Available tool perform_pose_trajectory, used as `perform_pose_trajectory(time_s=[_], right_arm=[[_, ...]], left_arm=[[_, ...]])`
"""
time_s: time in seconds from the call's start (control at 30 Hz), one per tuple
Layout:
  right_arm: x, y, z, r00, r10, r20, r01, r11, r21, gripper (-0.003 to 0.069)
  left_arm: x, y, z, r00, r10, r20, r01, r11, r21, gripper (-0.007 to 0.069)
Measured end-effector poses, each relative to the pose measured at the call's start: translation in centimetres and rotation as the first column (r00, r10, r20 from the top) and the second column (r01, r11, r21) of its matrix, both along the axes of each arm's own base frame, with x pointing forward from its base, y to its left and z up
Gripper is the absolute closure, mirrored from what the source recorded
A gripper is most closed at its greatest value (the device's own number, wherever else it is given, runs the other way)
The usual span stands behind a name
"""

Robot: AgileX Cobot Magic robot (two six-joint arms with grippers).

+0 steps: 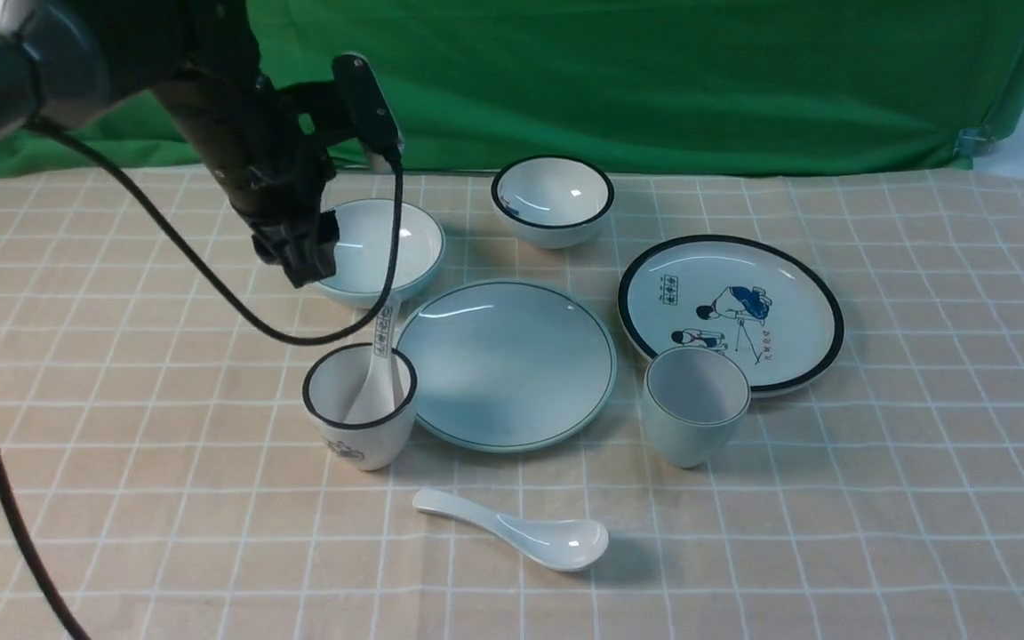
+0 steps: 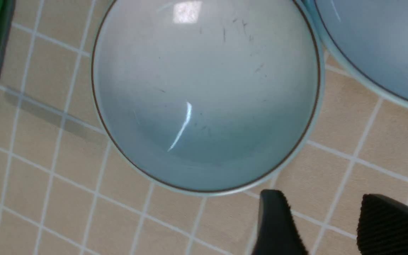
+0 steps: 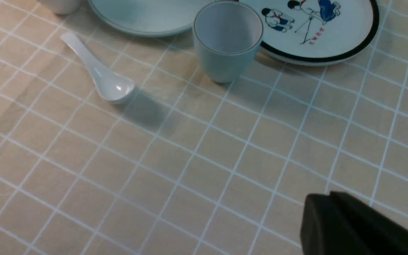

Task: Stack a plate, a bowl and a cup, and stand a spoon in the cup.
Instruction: Use the left arm to grab a blue rice bowl

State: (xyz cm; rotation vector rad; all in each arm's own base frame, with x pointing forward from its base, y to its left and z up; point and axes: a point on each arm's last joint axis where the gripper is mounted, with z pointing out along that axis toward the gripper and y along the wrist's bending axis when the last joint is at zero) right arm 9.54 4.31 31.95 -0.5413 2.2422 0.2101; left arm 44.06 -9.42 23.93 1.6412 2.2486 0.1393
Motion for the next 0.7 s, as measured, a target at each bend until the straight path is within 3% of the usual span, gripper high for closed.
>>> perform_pose_trajectory(time_s=[0.07, 0.23, 0.4, 0.7], right_arm=[[0.0, 0.0, 0.0, 1.000, 0.001, -0.003, -0.001, 1.000, -0.003, 0.0612], [0.0, 0.0, -0.1, 1.000, 0.002, -0.006, -0.002, 1.000, -0.004, 0.0610], [0.0, 0.0, 0.0, 1.000, 0.001, -0.003, -0.001, 1.000, -0.003, 0.0608], [0.0, 0.0, 0.0, 1.000, 0.002, -0.003, -0.002, 1.000, 0.003, 0.0608]], left_arm=[[0.5, 0.2, -0.9, 0.997, -0.073, 0.004, 0.073, 0.997, 0.022, 0.0245], [1.6, 0.5, -2.9, 0.976, -0.214, 0.039, 0.210, 0.975, 0.076, 0.0221], [2.8, 0.3, -4.5, 0.955, -0.275, 0.112, 0.263, 0.958, 0.111, 0.0226], [3.2, 0.2, -7.4, 0.951, -0.305, 0.057, 0.297, 0.948, 0.115, 0.0310]])
